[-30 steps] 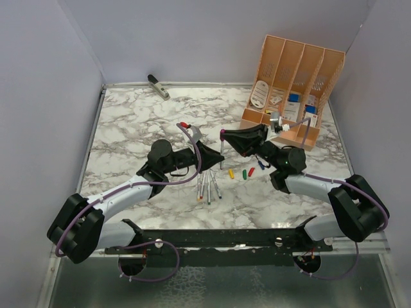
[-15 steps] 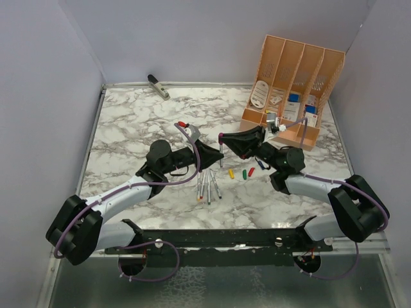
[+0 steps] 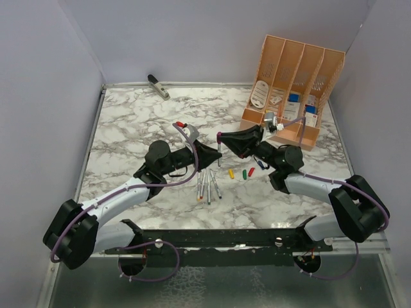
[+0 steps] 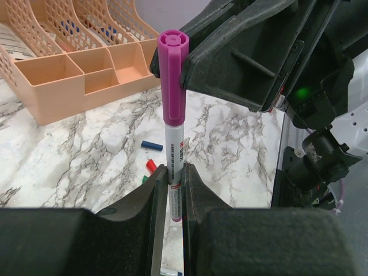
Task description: Insert the pens into the pen caps
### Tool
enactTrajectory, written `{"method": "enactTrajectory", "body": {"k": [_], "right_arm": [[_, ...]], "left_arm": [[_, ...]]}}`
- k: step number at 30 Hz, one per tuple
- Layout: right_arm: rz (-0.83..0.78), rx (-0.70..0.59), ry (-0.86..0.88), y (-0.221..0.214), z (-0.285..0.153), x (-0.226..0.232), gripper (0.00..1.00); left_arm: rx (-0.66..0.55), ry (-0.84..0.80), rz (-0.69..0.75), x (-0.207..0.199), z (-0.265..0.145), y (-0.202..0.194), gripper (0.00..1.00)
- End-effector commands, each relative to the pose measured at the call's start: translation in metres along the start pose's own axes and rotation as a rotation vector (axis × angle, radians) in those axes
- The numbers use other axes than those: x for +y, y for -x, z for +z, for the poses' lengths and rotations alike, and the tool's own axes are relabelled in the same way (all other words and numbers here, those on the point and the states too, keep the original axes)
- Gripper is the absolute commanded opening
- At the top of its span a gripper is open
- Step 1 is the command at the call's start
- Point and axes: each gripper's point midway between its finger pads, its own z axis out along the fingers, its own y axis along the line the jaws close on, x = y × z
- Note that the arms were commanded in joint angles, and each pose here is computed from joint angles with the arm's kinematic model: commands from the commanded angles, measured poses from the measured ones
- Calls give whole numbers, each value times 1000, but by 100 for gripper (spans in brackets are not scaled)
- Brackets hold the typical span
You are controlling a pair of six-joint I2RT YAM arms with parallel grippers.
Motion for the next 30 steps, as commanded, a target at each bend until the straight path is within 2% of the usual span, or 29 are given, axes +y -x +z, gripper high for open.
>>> {"method": "enactTrajectory", "body": {"k": [1, 18, 30], "right_arm": [[34, 160, -8, -40, -5, -3, 2], [33, 279, -99, -78, -14, -14, 1], [59, 367, -116, -111, -19, -10, 1]], "left_arm": [[-218, 25, 108, -8, -3, 67, 0], [-403, 135, 173, -2, -22, 112, 0], [-428, 142, 181, -2, -23, 119, 0]]}}
